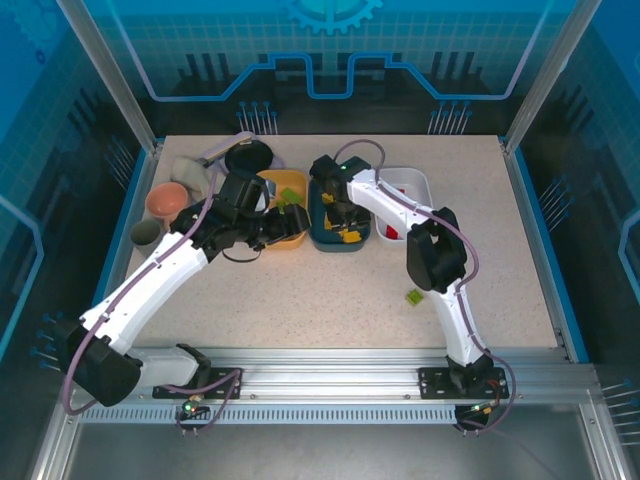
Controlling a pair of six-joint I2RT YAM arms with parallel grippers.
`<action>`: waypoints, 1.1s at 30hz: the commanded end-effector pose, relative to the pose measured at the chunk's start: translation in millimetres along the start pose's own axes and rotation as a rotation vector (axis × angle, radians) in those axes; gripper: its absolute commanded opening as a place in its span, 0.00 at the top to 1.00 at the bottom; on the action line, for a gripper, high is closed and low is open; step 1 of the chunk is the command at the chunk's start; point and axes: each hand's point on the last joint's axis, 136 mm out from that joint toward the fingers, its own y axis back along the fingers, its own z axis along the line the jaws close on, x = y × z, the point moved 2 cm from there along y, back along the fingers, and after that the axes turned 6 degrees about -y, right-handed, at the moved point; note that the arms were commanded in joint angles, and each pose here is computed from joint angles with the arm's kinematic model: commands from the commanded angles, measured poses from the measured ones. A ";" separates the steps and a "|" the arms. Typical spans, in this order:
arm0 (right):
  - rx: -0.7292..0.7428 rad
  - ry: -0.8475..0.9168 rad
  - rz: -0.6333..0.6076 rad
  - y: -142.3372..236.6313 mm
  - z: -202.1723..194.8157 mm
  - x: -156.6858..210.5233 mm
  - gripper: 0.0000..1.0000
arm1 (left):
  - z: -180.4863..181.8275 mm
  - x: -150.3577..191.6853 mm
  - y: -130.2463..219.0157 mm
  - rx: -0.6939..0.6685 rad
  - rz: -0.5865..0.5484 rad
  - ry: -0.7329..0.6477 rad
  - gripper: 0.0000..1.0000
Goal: Sort the legos into containers by color
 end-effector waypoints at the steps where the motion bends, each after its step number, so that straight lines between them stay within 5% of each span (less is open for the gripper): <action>1: -0.004 0.019 -0.107 42.6 -8.2 0.2 0.55 | -6.4 3.7 4.2 0.047 0.002 0.009 0.19; 8: -0.059 -0.148 -0.279 114.5 -66.4 25.8 0.51 | -38.3 15.8 -16.2 0.144 0.121 -0.079 0.18; 17: -0.182 -0.426 -0.330 155.4 -164.5 129.0 0.41 | -100.1 71.0 -96.0 0.172 0.332 -0.389 0.21; 25: -0.632 -0.303 -0.710 229.1 -165.3 153.9 0.12 | -144.1 134.5 -165.8 0.134 0.463 -0.578 0.21; 33: -0.811 -0.273 -0.854 290.6 -175.1 169.4 0.06 | -148.0 169.4 -227.1 -0.064 0.465 -0.733 0.20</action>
